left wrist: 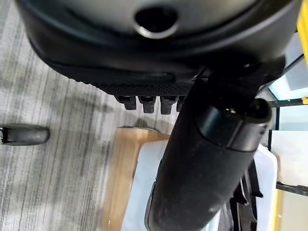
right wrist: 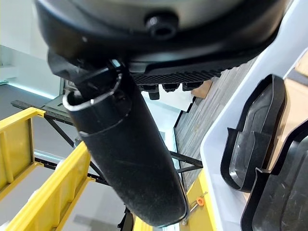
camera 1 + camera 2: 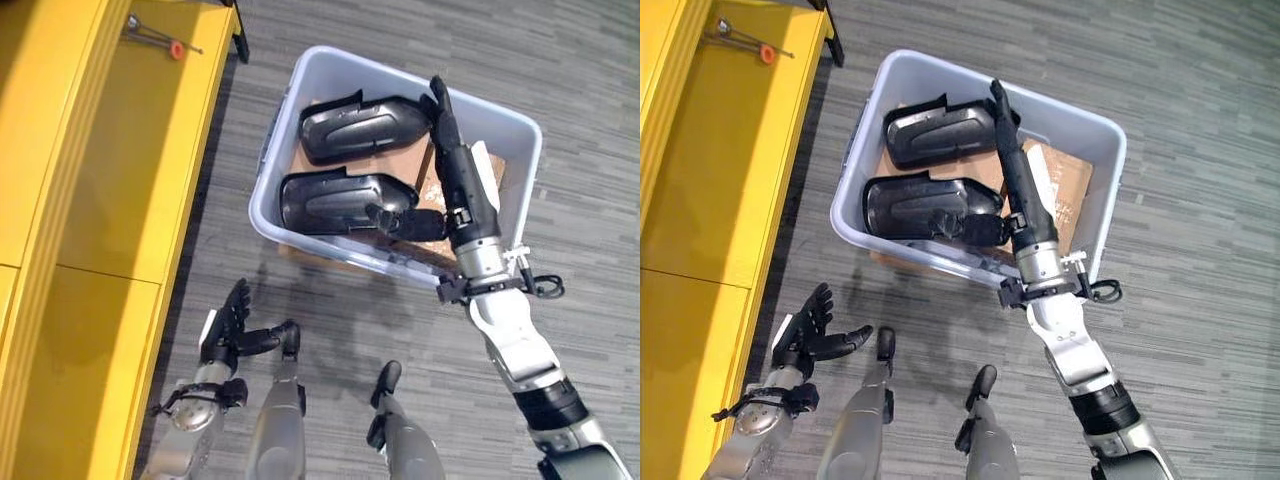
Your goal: Move parts from the plastic box to the shelf.
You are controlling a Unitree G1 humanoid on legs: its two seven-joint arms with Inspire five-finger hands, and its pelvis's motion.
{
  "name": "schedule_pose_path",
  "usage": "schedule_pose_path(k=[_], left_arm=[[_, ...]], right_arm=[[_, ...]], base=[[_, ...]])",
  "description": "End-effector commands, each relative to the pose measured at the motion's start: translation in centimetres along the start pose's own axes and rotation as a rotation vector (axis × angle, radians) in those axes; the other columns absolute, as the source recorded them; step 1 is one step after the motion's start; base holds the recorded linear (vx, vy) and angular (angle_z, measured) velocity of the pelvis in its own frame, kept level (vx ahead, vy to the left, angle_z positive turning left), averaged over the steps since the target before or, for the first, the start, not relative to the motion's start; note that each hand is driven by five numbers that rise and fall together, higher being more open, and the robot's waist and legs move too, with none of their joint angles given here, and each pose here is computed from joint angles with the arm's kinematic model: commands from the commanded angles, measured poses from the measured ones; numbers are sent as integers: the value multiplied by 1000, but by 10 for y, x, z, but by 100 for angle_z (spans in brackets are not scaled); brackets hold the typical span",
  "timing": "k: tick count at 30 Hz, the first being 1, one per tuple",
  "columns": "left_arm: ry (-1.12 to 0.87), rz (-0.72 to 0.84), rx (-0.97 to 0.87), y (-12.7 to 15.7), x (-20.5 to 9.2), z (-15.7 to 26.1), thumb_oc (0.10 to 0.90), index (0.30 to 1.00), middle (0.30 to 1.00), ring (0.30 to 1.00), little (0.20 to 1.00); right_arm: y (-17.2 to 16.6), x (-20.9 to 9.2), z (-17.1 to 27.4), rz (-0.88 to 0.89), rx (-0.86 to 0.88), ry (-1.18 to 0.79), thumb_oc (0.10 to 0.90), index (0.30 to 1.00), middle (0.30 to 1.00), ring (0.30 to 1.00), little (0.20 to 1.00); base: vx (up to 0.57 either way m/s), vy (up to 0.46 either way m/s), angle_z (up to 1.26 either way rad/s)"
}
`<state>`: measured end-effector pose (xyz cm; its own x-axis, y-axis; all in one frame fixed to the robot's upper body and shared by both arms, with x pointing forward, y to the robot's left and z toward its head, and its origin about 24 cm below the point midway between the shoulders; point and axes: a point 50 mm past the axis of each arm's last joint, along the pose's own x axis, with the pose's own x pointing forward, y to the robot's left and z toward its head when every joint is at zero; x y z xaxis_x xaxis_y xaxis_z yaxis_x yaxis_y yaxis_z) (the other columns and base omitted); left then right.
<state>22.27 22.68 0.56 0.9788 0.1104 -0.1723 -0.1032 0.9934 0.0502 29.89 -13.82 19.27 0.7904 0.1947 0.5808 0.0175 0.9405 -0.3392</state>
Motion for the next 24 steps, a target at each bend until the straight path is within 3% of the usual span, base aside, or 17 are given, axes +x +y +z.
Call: schedule_pose_path(k=[1, 15, 24], left_arm=[[-173, -16, -2, 3, -2, 34, 900, 1000, 1000, 1000, 1000], [-210, -42, -4, -2, 3, 45, 900, 1000, 1000, 1000, 1000], [-226, -49, -14, -7, 9, 49, 900, 1000, 1000, 1000, 1000]], right_arm=[[-5, 29, 37, -80, -1, -205, 900, 1000, 1000, 1000, 1000], [-19, 77, 47, -159, -126, -215, 900, 1000, 1000, 1000, 1000], [-22, 90, 46, -211, -66, -182, 900, 1000, 1000, 1000, 1000]], base=[[0, 0, 0], [-11, -7, 6], [-2, -3, 6]])
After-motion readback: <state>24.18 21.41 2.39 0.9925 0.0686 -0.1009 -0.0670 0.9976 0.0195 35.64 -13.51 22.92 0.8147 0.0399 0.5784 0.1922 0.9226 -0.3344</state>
